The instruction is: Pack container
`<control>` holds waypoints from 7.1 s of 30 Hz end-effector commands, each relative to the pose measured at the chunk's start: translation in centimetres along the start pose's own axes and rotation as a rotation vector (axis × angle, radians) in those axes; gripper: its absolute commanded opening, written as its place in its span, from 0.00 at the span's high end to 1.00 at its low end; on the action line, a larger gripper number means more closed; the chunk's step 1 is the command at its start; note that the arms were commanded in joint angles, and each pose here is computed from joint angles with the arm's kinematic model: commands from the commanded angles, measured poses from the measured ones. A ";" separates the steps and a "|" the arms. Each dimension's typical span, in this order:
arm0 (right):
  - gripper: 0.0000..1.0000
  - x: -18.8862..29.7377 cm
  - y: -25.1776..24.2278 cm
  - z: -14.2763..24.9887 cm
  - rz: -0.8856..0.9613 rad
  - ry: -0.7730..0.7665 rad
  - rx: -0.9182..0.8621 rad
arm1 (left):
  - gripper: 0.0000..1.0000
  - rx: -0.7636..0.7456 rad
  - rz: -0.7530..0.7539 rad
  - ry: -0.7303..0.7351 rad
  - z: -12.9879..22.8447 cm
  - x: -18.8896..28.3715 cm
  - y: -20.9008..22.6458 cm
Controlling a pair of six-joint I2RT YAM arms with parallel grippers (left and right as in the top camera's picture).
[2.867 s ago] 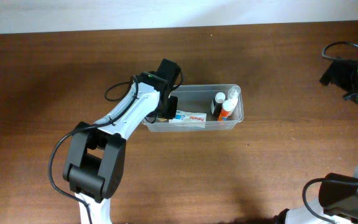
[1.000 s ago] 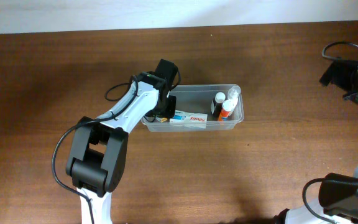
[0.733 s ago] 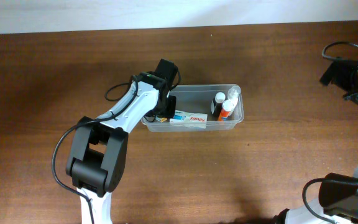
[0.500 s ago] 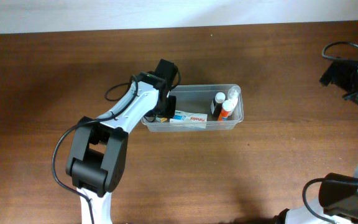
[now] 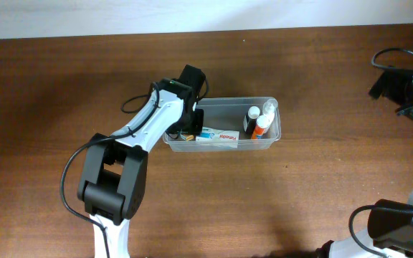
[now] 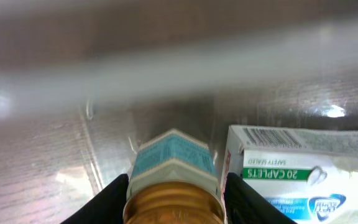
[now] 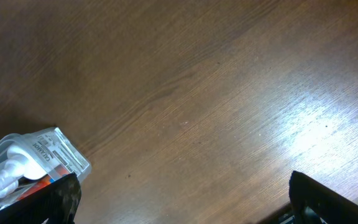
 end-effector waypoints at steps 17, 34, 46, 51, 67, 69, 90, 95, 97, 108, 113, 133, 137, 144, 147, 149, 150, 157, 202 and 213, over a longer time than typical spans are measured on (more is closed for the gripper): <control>0.02 0.5 -0.2 -0.1 0.001 -0.020 -0.017 | 0.51 -0.006 -0.019 -0.050 -2.2 3.9 -0.3; 0.01 0.5 -0.2 -0.1 0.001 -0.020 -0.017 | 0.37 -0.031 -0.137 -0.054 -0.5 18.6 1.5; 0.02 0.5 -0.2 -0.1 0.001 -0.020 -0.017 | 0.01 -0.011 -0.011 -0.430 10.1 33.6 5.4; 0.02 0.5 -0.2 -0.1 0.001 -0.020 -0.017 | 0.01 0.103 -0.088 -0.489 16.2 34.4 8.7; 0.02 0.5 -0.2 -0.1 0.001 -0.020 -0.017 | 0.01 0.203 -0.207 -0.386 24.0 28.0 12.3; 0.02 0.5 -0.2 -0.1 0.001 -0.020 -0.017 | 0.01 0.192 -0.241 -0.413 23.4 27.6 12.4; 0.02 0.5 -0.2 -0.1 0.001 -0.020 -0.017 | 0.01 0.041 0.022 -0.920 18.5 18.0 12.0; 0.02 0.5 -0.2 -0.1 0.001 -0.020 -0.017 | 0.01 0.022 0.070 -1.019 20.6 16.7 13.0; 0.02 0.5 -0.2 -0.1 0.001 -0.020 -0.017 | 0.01 -0.028 0.073 -1.068 21.4 16.3 13.1; 0.02 0.5 -0.2 -0.1 0.001 -0.020 -0.017 | 0.01 -0.090 0.075 -1.367 22.5 13.8 13.8; 0.02 0.5 -0.2 -0.1 0.001 -0.020 -0.017 | 0.01 -0.098 0.060 -1.465 22.2 12.5 14.0; 0.02 0.5 -0.2 -0.1 0.001 -0.020 -0.017 | 0.01 -0.054 -0.033 -1.420 22.9 8.5 15.4; 0.02 0.5 -0.2 -0.1 0.001 -0.020 -0.017 | 0.00 -0.020 -0.067 -1.382 23.0 7.9 15.8; 0.02 0.5 -0.2 -0.1 0.001 -0.020 -0.017 | 0.01 -0.020 -0.066 -1.382 23.0 7.9 15.8; 0.02 0.5 -0.2 -0.1 0.001 -0.020 -0.017 | 0.01 -0.020 -0.066 -1.382 23.0 7.9 15.8; 0.02 0.5 -0.2 -0.1 0.001 -0.020 -0.017 | 0.01 -0.020 -0.066 -1.381 23.0 7.9 15.8; 0.02 0.5 -0.2 -0.1 0.001 -0.020 -0.017 | 0.01 -0.020 -0.066 -1.382 23.0 7.9 15.8; 0.02 0.5 -0.2 -0.1 0.001 -0.020 -0.017 | 0.01 -0.020 -0.066 -1.381 23.0 7.9 15.8; 0.02 12.3 2.1 17.2 -0.430 -1.039 0.574 | 0.01 -0.020 -0.066 -1.381 23.0 7.9 15.8; 0.02 2.6 -0.1 20.0 -0.453 -1.295 0.457 | 0.01 -0.020 -0.066 -1.381 23.0 7.9 15.8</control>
Point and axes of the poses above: each gripper's point midway between its finger pads, its own x axis back along the fingers, its own y axis along the line the jaws close on, z = x × y, the point moved 9 cm from there along x, back along the fingers, and after that the axes turned 4 degrees about x, right-handed, at the moved point
